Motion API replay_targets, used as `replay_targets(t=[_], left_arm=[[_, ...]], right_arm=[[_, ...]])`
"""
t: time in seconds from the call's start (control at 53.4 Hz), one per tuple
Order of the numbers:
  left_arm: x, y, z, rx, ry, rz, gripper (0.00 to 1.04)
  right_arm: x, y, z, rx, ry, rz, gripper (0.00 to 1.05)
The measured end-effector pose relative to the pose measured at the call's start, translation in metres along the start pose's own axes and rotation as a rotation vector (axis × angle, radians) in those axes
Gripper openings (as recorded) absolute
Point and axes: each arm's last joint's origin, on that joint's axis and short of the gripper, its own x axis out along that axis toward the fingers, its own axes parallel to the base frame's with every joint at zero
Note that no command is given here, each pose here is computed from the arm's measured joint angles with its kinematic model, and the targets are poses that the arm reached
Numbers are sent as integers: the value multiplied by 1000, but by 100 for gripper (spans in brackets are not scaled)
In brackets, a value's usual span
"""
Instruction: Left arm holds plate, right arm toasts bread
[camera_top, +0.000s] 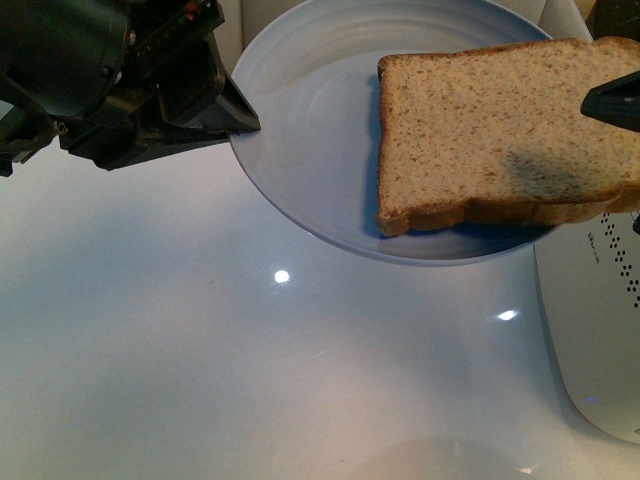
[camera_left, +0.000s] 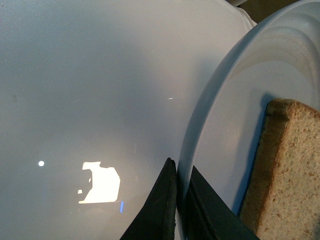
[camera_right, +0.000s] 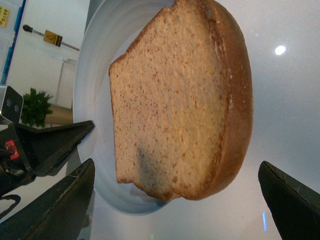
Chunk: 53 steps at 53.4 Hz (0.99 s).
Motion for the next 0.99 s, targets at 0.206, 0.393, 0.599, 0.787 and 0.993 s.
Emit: replay_targets(t=[0.206,0.393,0.599,0.787,0.993], left_arm=[[0,0,0,0,0,0,3],[0,0,0,0,0,0,3],[0,0,0,-1,0,0,3],[0,0,0,-2,0,-1,3],[0,0,0,-5,0,0,3]], right_arm=[[2,1,1,20,-8,-12,74],[2,-1,1,31,-7,-31,48],[1,-4,4,50,-16,-41,16],[-3,-2,9,57,-35,-38,2],[-14,9,24,-40,-133,-32,2]])
